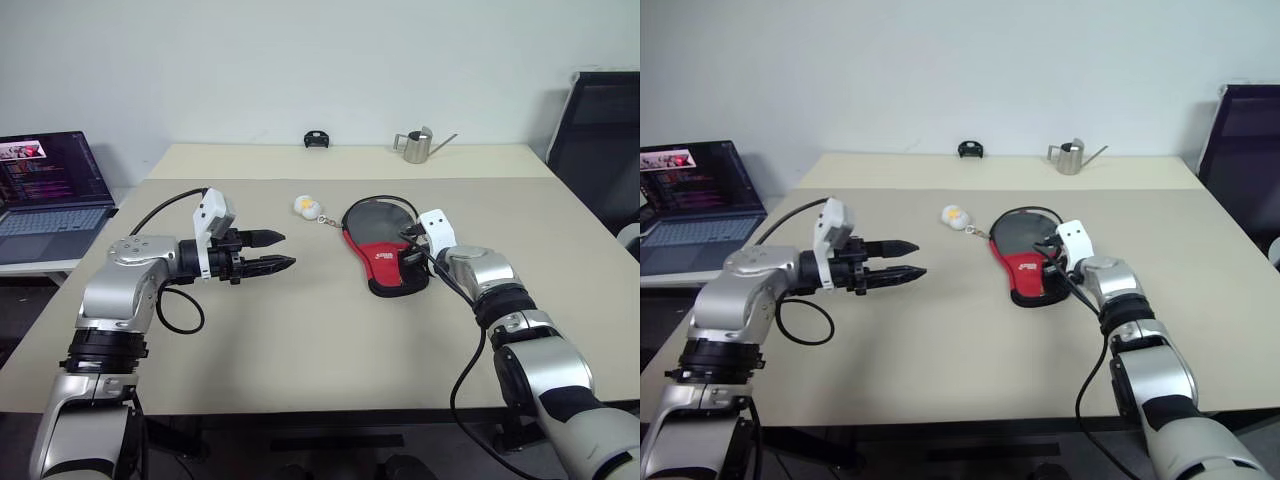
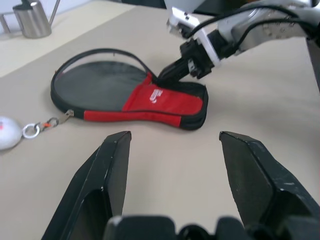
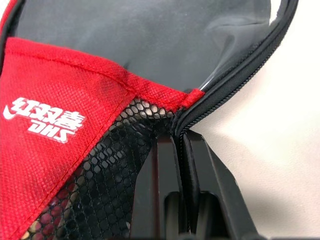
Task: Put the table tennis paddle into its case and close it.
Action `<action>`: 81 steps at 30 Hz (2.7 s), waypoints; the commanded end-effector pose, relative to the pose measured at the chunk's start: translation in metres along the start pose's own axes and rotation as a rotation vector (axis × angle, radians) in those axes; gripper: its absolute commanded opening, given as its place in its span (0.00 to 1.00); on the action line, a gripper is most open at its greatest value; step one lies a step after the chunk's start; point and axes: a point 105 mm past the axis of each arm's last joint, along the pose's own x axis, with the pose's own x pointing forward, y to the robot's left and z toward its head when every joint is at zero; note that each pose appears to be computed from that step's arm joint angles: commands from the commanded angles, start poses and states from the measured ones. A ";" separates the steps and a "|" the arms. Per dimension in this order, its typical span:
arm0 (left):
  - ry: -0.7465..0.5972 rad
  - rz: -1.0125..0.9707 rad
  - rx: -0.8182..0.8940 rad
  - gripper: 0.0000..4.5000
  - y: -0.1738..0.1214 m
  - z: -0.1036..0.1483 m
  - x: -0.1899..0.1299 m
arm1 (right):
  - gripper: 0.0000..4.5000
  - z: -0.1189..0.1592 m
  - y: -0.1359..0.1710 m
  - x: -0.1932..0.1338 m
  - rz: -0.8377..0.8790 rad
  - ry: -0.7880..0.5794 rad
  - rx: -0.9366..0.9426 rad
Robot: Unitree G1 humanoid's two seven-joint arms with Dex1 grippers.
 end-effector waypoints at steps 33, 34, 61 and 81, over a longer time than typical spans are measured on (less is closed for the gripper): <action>0.106 -0.346 0.030 0.68 -0.067 -0.004 -0.010 | 0.00 -0.033 0.053 -0.090 0.119 0.050 0.148; 0.104 -0.356 0.029 0.68 -0.069 -0.004 -0.010 | 0.00 -0.036 0.054 -0.093 0.119 0.057 0.153; 0.115 -0.456 0.059 0.68 -0.080 -0.002 -0.003 | 0.00 -0.090 0.074 -0.142 0.129 0.136 0.194; 0.108 -0.456 0.055 0.68 -0.081 -0.003 0.000 | 0.00 -0.097 0.082 -0.147 0.137 0.144 0.217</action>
